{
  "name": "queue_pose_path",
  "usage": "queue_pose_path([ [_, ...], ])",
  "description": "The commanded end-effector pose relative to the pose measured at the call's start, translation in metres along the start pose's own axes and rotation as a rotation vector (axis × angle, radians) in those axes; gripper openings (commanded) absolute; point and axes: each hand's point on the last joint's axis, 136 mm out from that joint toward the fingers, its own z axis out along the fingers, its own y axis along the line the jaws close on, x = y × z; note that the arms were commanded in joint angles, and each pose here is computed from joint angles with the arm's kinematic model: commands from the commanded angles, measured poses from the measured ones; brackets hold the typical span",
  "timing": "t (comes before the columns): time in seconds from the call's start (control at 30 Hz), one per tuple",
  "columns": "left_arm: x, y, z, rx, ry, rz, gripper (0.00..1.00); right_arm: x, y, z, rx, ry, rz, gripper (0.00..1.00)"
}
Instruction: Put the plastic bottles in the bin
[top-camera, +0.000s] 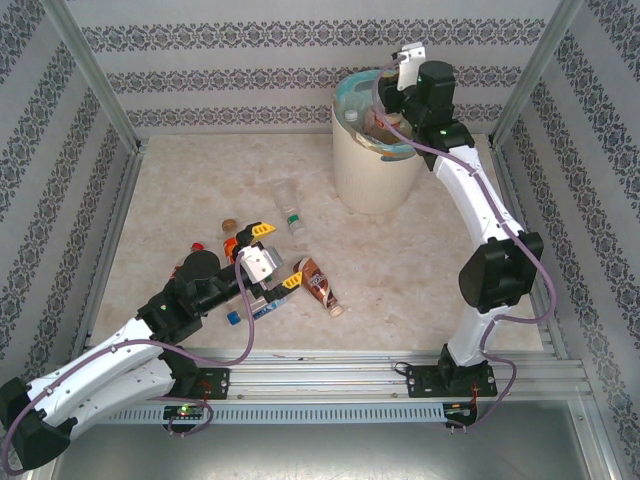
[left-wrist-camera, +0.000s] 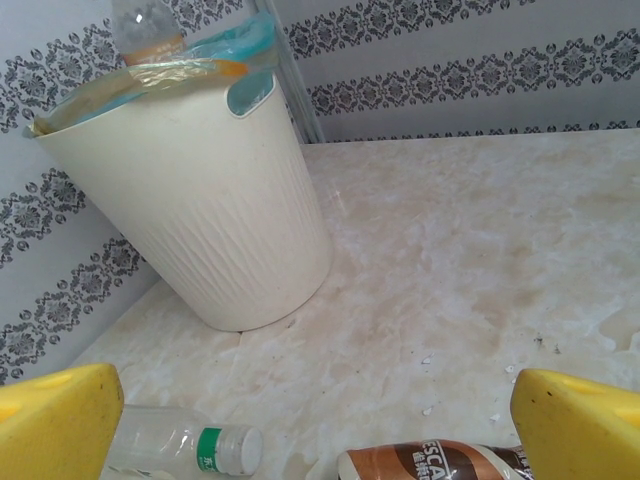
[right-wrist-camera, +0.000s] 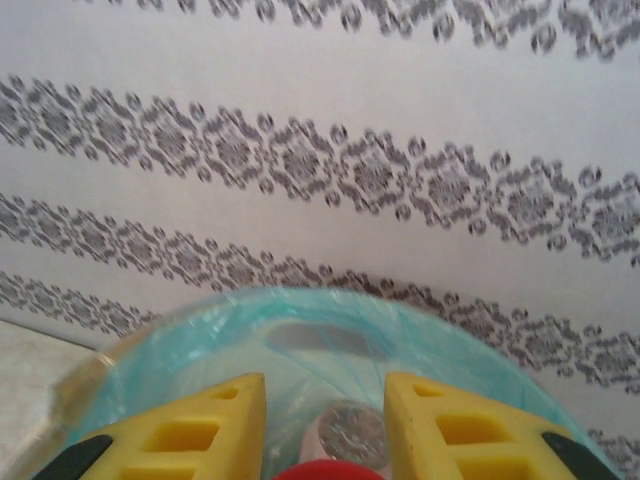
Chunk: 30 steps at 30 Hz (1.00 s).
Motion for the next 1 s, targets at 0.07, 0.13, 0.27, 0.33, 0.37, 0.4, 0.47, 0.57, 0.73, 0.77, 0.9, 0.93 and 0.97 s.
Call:
queue_pose_path([
  [0.07, -0.009, 0.000, 0.000, -0.006, -0.048, 0.003, 1.00, -0.005, 0.014, 0.013, -0.039, -0.027, -0.021, 0.01],
  [0.13, -0.010, 0.000, 0.000, -0.005, -0.048, 0.001, 1.00, 0.015, 0.019, 0.023, -0.062, 0.017, -0.016, 0.02],
  [0.27, -0.010, 0.000, -0.001, -0.006, -0.048, 0.001, 1.00, 0.052, 0.024, 0.034, -0.078, 0.088, -0.011, 0.03],
  [0.33, -0.010, 0.000, -0.001, -0.005, -0.050, 0.002, 1.00, 0.071, 0.022, 0.037, -0.076, 0.128, -0.016, 0.02],
  [0.37, -0.009, -0.001, 0.000, -0.004, -0.046, 0.001, 1.00, 0.078, 0.021, 0.037, -0.074, 0.141, -0.017, 0.03],
  [0.4, -0.009, -0.001, 0.000, -0.004, -0.048, 0.002, 1.00, 0.085, 0.020, 0.037, -0.073, 0.156, -0.019, 0.03],
  [0.47, -0.010, -0.001, 0.000, -0.003, -0.051, 0.000, 1.00, 0.097, 0.017, 0.037, -0.069, 0.182, -0.019, 0.03],
  [0.57, -0.008, -0.002, 0.002, 0.002, -0.046, -0.001, 1.00, 0.112, 0.013, 0.036, -0.071, 0.213, -0.016, 0.03],
  [0.73, -0.007, -0.003, 0.003, 0.006, -0.043, -0.002, 1.00, 0.114, 0.018, 0.033, -0.139, 0.215, 0.088, 0.03],
  [0.77, -0.008, -0.002, 0.002, 0.003, -0.043, -0.001, 1.00, 0.108, 0.019, 0.031, -0.151, 0.199, 0.111, 0.03],
  [0.9, -0.007, -0.002, 0.002, 0.001, -0.040, 0.001, 1.00, 0.059, 0.021, 0.018, -0.173, 0.078, 0.171, 0.03],
  [0.93, -0.007, -0.003, 0.002, 0.002, -0.040, 0.000, 1.00, 0.046, 0.022, 0.014, -0.176, 0.051, 0.176, 0.02],
  [0.97, -0.006, -0.002, 0.003, 0.001, -0.038, 0.000, 1.00, 0.034, 0.022, 0.011, -0.177, 0.025, 0.176, 0.03],
])
